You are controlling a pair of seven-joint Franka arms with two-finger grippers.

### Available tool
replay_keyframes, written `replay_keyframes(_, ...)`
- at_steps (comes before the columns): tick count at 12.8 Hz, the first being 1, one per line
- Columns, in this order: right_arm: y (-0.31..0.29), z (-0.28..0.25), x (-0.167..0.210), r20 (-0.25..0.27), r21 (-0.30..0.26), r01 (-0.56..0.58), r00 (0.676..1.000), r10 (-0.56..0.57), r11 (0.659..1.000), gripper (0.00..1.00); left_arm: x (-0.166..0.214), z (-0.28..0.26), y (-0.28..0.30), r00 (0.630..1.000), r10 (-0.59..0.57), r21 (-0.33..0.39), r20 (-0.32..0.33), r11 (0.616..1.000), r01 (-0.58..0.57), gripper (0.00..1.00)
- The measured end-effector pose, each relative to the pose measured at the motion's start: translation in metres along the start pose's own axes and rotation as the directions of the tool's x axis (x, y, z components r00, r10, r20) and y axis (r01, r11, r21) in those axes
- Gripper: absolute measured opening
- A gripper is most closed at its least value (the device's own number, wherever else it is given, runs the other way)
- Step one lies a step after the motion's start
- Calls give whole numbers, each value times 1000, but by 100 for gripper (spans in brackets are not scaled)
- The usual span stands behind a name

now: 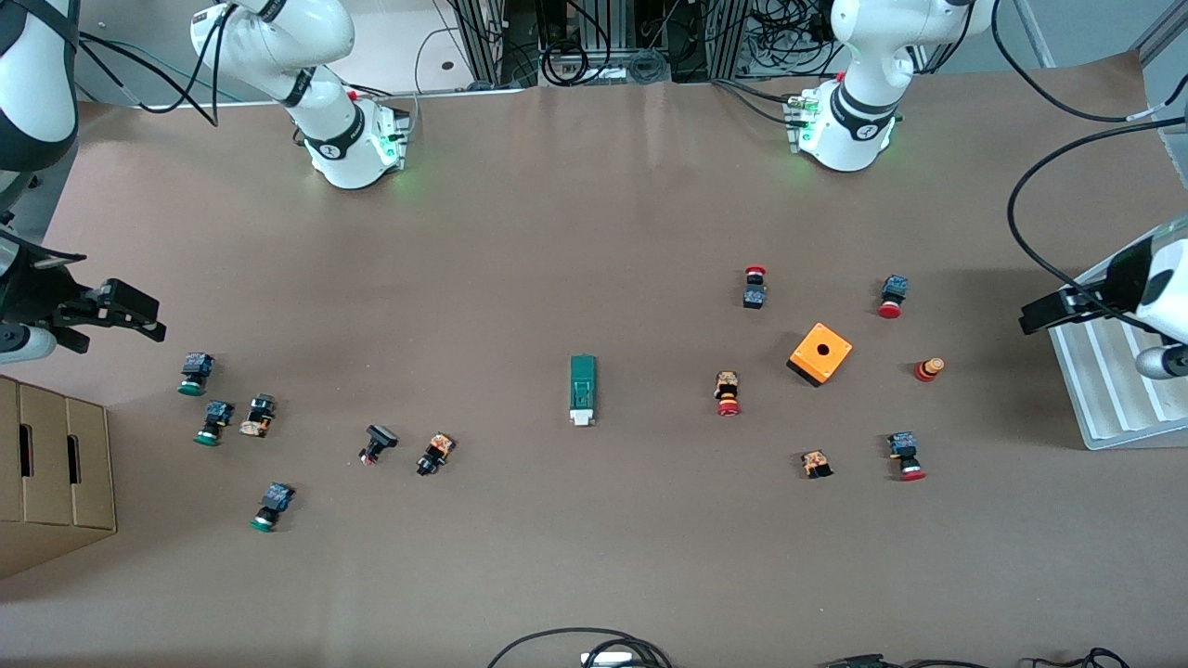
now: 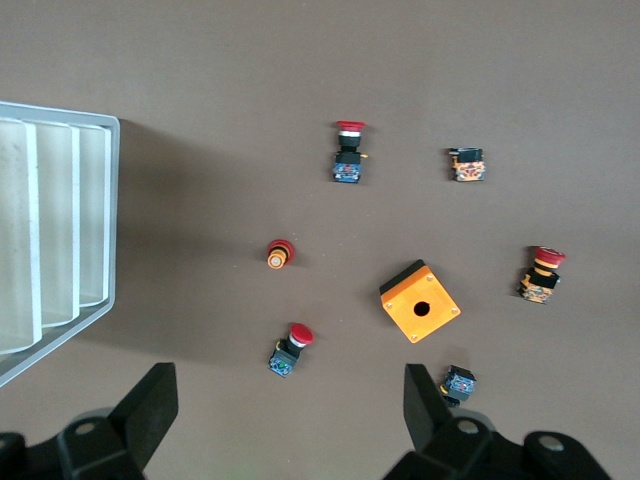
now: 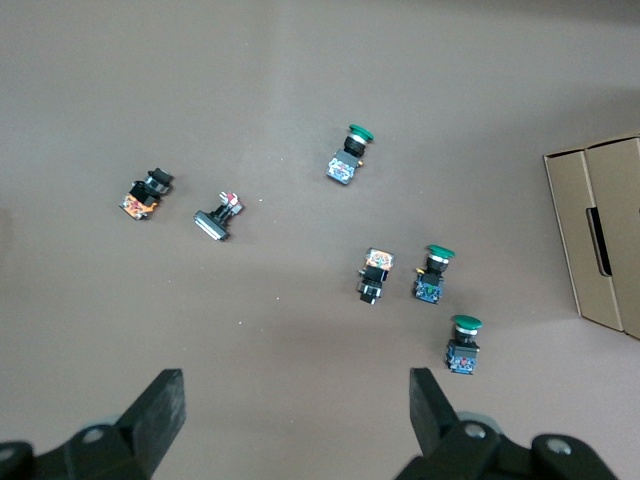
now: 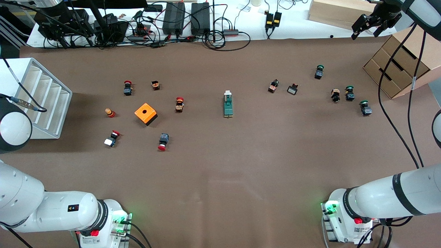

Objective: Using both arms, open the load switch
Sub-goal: 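Move the left gripper toward the green load switch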

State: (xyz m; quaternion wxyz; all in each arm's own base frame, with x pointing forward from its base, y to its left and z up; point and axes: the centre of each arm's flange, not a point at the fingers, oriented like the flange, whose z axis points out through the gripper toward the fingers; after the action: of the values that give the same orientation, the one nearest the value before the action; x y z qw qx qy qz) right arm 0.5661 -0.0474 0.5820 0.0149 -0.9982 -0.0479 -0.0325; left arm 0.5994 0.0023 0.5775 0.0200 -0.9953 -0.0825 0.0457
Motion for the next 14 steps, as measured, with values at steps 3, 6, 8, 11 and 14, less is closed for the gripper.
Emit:
replay_keyframes(3, 0, 1, 0, 2, 0, 1, 1000, -1, 1000, 100, -3, -3, 19, 999, 34, -1, -8, 999, -34, 100)
replay_keyframes(6, 0, 1, 0, 3, 0, 1, 1000, -1, 1000, 100, -16, -17, 58, 994, 104, -3, -36, 995, -104, 100)
replay_keyframes(8, 0, 1, 0, 3, 0, 1, 1000, -1, 1000, 100, -31, -35, 95, 984, 162, -2, -72, 987, -162, 100)
replay_keyframes(11, 0, 1, 0, 3, 0, 1, 1000, -1, 1000, 100, -41, -61, 127, 965, 181, -22, -189, 982, -188, 100)
replay_keyframes(14, 0, 2, 0, 4, 0, 1, 1000, -1, 1000, 100, -45, -77, 152, 946, 142, -55, -290, 985, -165, 100)
